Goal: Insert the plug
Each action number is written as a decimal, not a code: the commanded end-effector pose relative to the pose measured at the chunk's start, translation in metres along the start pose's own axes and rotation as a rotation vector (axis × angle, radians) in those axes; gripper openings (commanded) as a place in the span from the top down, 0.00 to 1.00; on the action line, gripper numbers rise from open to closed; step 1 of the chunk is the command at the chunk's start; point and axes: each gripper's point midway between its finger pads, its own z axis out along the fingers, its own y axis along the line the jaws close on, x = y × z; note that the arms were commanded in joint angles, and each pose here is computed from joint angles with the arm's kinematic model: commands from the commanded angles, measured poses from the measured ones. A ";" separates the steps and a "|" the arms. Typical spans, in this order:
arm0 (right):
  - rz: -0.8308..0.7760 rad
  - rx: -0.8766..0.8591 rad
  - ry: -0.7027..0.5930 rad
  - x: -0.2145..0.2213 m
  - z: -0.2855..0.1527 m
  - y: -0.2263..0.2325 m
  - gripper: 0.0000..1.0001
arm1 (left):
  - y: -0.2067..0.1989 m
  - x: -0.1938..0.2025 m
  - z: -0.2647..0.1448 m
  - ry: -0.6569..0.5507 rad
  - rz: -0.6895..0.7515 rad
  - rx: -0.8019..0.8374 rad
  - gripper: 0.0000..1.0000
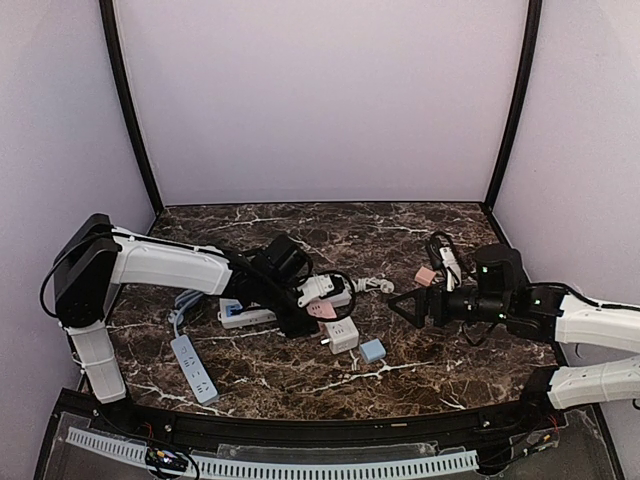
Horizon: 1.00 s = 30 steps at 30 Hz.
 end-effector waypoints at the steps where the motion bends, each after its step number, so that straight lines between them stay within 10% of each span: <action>1: -0.001 -0.016 -0.004 0.003 0.000 0.002 0.01 | -0.003 -0.001 0.000 0.010 0.014 0.022 0.34; 16: 0.012 -0.028 -0.020 -0.009 0.000 0.009 0.01 | 0.003 -0.001 -0.022 -0.065 -0.028 -0.045 0.97; 30: -0.009 -0.191 -0.066 -0.056 0.003 0.057 0.01 | 0.000 -0.023 -0.088 -0.433 0.015 -0.158 0.99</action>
